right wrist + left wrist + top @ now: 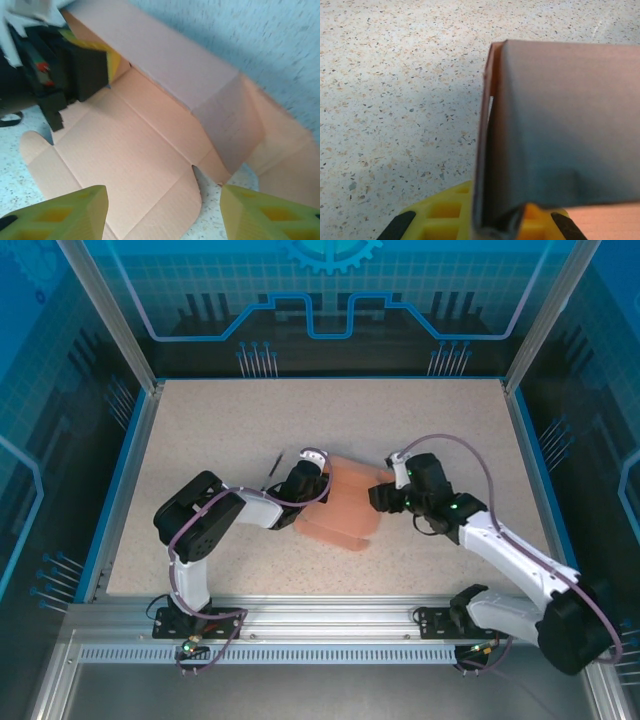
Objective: Fold the paper box
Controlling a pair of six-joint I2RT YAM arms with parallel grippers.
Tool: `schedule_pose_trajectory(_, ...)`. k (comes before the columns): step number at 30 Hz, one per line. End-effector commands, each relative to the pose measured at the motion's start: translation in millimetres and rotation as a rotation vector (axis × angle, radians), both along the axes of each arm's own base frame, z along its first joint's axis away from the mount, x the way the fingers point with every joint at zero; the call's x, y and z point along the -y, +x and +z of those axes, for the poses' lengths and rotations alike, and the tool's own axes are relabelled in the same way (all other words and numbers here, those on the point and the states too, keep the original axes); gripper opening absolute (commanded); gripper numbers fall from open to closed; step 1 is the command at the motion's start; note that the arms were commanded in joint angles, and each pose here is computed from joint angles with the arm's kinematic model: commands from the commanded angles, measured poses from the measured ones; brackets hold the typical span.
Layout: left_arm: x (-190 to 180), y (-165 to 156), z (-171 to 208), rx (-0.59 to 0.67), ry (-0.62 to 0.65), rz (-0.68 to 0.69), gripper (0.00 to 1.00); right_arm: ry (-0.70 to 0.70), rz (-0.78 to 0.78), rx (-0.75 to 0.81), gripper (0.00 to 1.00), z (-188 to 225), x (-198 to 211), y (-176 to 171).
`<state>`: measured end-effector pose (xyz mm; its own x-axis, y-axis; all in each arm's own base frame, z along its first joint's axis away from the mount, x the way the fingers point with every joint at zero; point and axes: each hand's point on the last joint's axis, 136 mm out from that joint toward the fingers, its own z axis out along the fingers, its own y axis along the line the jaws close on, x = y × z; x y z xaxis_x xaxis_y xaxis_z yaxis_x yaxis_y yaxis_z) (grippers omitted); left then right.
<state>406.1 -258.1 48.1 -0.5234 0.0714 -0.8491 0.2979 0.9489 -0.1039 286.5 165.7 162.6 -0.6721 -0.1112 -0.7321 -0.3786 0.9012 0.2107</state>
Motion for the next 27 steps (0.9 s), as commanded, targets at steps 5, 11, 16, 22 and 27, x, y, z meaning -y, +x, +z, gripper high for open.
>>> schedule_pose_trajectory(5, 9, 5, 29, 0.055, -0.047, -0.005, 0.00, -0.057, -0.182, -0.042, 0.52, 5, 71, 4)
schedule_pose_trajectory(11, 9, 4, 30, 0.055, -0.053, -0.007, 0.00, 0.007, -0.329, -0.118, 0.44, -34, 111, 19)
schedule_pose_trajectory(16, 10, 4, 32, 0.056, -0.059, -0.011, 0.00, 0.050, -0.308, -0.193, 0.39, -65, 107, 29)
schedule_pose_trajectory(22, 10, 4, 30, 0.050, -0.059, -0.011, 0.00, 0.104, -0.142, -0.214, 0.40, -69, 68, 37)
schedule_pose_trajectory(27, 10, 4, 31, 0.050, -0.060, -0.013, 0.00, 0.145, -0.079, -0.250, 0.39, -76, 49, 37)
